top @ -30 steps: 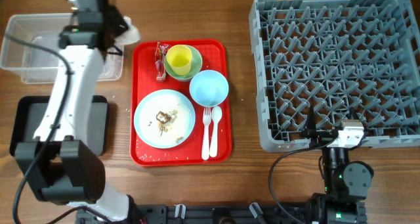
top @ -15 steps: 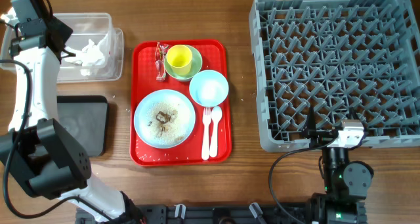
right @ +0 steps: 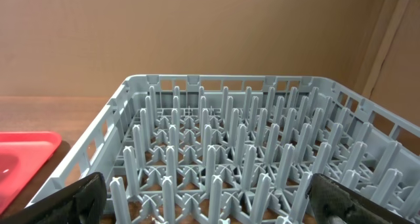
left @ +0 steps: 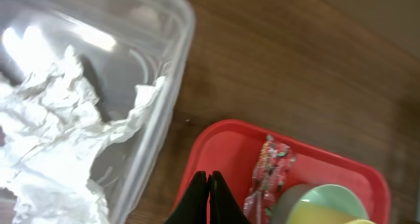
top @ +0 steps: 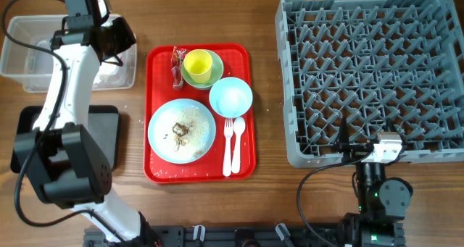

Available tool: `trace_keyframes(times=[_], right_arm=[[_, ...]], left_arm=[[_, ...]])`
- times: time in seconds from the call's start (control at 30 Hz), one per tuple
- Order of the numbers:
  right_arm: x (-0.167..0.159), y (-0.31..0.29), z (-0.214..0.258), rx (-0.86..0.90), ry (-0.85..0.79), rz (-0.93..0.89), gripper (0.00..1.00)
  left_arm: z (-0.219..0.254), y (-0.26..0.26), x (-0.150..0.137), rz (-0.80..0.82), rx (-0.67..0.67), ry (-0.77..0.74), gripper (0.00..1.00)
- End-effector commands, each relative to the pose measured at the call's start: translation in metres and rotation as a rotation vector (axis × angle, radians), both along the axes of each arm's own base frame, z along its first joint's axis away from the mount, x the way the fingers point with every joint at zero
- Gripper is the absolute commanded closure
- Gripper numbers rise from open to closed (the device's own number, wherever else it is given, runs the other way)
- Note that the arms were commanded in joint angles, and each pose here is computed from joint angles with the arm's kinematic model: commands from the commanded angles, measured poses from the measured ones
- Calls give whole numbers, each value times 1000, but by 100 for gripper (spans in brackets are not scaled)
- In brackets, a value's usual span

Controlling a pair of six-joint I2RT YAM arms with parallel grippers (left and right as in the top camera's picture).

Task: Sort waste into correct bins and load items into the dishwasher rack
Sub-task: 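Carry the tissue into the clear bin and release it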

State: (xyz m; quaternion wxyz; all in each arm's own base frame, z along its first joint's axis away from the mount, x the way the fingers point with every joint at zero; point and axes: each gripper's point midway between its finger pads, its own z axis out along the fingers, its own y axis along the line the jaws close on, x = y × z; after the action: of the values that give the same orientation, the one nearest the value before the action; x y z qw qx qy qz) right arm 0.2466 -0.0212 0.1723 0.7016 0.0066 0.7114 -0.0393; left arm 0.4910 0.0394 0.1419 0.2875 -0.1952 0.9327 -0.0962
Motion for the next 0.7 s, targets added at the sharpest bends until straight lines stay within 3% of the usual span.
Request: trace_keyframes(times=[0.0, 0.23, 0.67], right_arm=[[0, -3, 1, -6, -5, -13, 0], [0, -3, 1, -6, -5, -13, 0], [0, -3, 1, -6, -5, -13, 0]], left_arm=[[-19, 13, -4, 23, 26, 58, 96], [-25, 35, -14, 85, 88, 106, 96], [-47, 68, -24, 152, 71, 165, 95]])
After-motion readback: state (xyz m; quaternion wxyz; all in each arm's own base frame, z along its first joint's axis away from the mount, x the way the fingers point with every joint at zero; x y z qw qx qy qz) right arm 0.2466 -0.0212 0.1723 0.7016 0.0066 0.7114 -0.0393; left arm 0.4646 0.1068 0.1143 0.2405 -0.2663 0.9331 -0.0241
